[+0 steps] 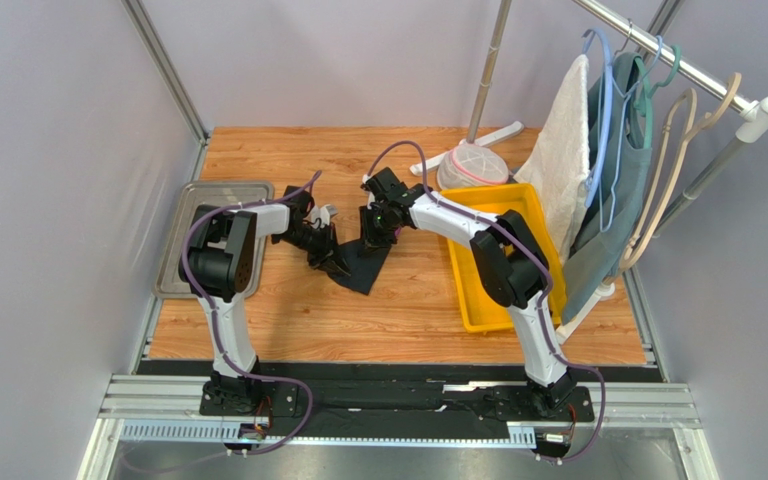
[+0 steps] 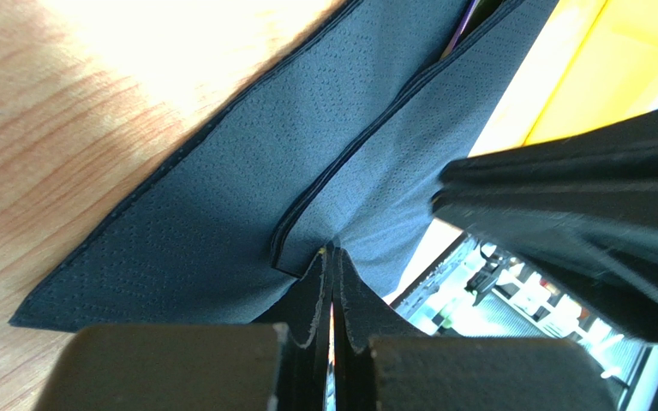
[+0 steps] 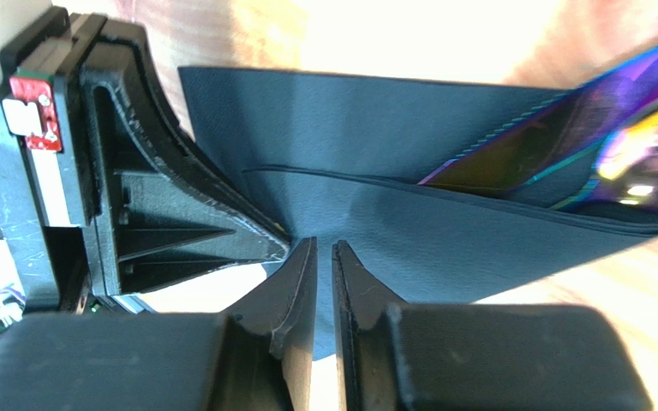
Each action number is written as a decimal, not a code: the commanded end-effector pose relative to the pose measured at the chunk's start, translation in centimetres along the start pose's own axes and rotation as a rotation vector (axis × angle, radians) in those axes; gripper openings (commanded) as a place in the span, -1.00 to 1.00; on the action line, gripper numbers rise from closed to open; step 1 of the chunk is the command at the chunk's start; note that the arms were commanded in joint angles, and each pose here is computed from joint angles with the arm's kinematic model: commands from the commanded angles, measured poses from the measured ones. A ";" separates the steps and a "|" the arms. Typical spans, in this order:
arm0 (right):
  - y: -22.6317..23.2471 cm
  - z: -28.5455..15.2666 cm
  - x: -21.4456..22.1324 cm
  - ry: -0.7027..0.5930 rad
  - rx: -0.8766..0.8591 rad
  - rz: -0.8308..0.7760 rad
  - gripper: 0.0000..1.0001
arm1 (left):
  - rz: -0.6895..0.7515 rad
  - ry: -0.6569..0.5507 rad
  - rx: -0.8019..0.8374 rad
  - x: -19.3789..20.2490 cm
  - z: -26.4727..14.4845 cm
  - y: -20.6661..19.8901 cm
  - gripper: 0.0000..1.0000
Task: Place the utensils on the paper napkin and roll it up
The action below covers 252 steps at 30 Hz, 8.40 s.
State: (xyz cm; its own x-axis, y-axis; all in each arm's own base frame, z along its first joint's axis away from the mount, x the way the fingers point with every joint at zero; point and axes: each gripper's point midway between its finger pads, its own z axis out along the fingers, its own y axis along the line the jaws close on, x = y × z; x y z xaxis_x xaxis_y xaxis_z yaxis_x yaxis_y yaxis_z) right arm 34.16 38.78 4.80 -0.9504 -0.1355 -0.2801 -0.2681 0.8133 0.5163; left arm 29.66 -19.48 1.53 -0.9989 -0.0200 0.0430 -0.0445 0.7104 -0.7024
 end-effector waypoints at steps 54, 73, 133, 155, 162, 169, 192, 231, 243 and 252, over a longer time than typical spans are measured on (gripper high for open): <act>0.6 1.3 1.2 0.065 -0.086 -0.031 -0.64 | 0.046 -0.037 -0.124 1.5 1.5 1.6 -1.00; -1.7 4.5 7.0 0.273 -0.191 -0.236 -0.84 | 0.230 -0.328 0.126 -1.3 -7.9 -5.3 0.44; -3.2 3.4 6.3 0.371 -0.281 -0.191 -0.87 | 0.157 -0.253 0.184 1.9 0.0 -5.0 -1.00; 0.7 -3.3 -1.7 0.086 -0.233 -0.080 -0.54 | 0.055 -0.153 -0.170 1.8 2.1 1.2 -1.00; 0.5 -2.6 -1.5 0.075 -0.188 -0.042 -0.63 | 0.063 -0.154 -0.186 1.5 2.1 1.4 -1.00; -0.3 -0.2 0.9 0.146 -0.146 -0.052 -0.72 | 0.074 -0.163 -0.194 1.4 1.8 1.3 -1.00; -4.9 3.9 2.6 0.206 -0.032 -0.053 -0.83 | 0.215 -0.163 0.027 3.6 0.0 -4.3 -1.00; -4.8 4.7 4.3 0.242 -0.025 -0.091 -0.72 | 0.161 -0.121 -0.135 3.0 0.5 -0.8 -1.00; -5.7 5.4 4.8 0.259 0.001 -0.041 -0.81 | 0.212 -0.228 -0.063 1.7 -3.0 -3.6 -0.81; -5.8 5.7 4.3 0.250 0.007 -0.020 -0.85 | 0.071 -0.061 -0.148 3.5 0.1 0.9 -0.89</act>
State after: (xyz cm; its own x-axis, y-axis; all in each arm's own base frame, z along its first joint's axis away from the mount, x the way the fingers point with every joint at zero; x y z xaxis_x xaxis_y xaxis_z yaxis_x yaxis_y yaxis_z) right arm 31.41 38.94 1.77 -0.9476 -0.3064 -0.0905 -0.2902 0.7074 0.6445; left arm 26.72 -19.56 1.97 -0.9934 -0.0183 -0.1129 0.0556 0.7852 -0.6168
